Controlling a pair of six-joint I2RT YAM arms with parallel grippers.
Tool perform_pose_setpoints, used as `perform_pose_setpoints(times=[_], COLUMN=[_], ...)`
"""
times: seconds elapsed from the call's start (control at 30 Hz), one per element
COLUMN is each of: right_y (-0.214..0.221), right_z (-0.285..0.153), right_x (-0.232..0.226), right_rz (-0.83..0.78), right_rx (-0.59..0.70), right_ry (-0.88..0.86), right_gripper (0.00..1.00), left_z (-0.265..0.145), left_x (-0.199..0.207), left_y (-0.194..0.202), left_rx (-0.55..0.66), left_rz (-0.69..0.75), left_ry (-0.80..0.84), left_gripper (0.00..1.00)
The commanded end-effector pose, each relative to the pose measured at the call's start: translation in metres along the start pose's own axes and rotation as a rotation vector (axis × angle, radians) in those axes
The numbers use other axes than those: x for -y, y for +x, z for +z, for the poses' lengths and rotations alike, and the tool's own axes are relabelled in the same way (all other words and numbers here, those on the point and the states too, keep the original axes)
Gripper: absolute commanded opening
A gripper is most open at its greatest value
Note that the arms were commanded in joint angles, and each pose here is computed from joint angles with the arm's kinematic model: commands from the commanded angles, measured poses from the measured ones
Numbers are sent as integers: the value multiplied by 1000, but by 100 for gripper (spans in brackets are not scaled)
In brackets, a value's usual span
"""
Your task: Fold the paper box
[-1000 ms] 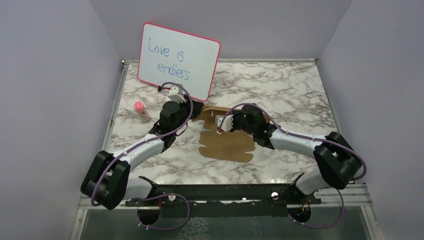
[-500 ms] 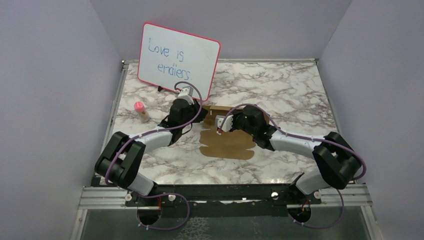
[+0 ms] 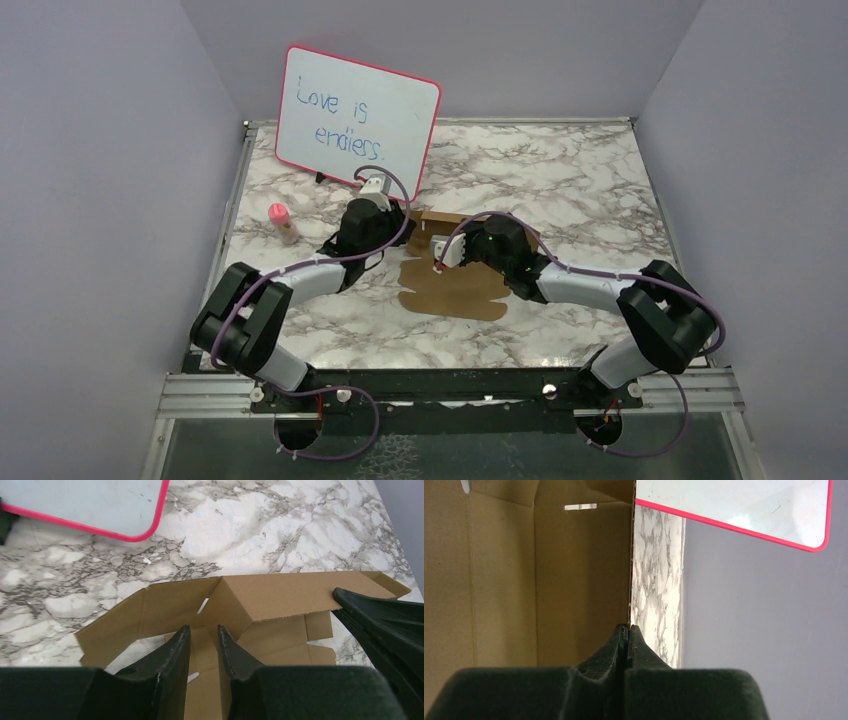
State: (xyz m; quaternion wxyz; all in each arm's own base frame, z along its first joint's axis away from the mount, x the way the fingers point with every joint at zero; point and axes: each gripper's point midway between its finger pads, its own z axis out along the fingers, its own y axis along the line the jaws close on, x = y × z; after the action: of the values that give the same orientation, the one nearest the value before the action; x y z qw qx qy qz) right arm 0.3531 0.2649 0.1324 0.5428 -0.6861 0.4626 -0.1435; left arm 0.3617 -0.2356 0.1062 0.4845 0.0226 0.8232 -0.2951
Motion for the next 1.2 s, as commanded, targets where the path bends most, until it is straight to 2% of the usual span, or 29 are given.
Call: perform_pose_setpoints(times=[0.0,0.2,0.33,0.63,0.83,0.93,1.03,1.17], right_y=[3,3,3,1,1,1,2,5], right_z=[1,2,4,3,4,4,4,6], right_x=[-2,-4,-5,-9,-11,-13,-15,-16], right_rz=[-23,-23,-24,-20,-26,-25,-27,-36], right_rx=[-24,-31,-31,-24,-23,-21,-25,-38], right_ry=[13,-9,-20,-33,-40,-44,-49,-49], right_gripper=[1,1,1,1,1,1,1,1], left_z=[-22,-48,-42,-20,-8,-4,-1,-2], left_x=[-16,-44,-57,-69,-56,-57,-59,-53], left_y=[-43,-55,-42,-26,-15,-15,-15,-8], left_rx=[152,204,152,39,-20,-30,-33,-49], left_rz=[78,217,268,218,227,220,223,236], left_ry=[-64,-191,-212,-118,12,34,39,82], left_gripper=[30,43,51,50,49,43,26,9])
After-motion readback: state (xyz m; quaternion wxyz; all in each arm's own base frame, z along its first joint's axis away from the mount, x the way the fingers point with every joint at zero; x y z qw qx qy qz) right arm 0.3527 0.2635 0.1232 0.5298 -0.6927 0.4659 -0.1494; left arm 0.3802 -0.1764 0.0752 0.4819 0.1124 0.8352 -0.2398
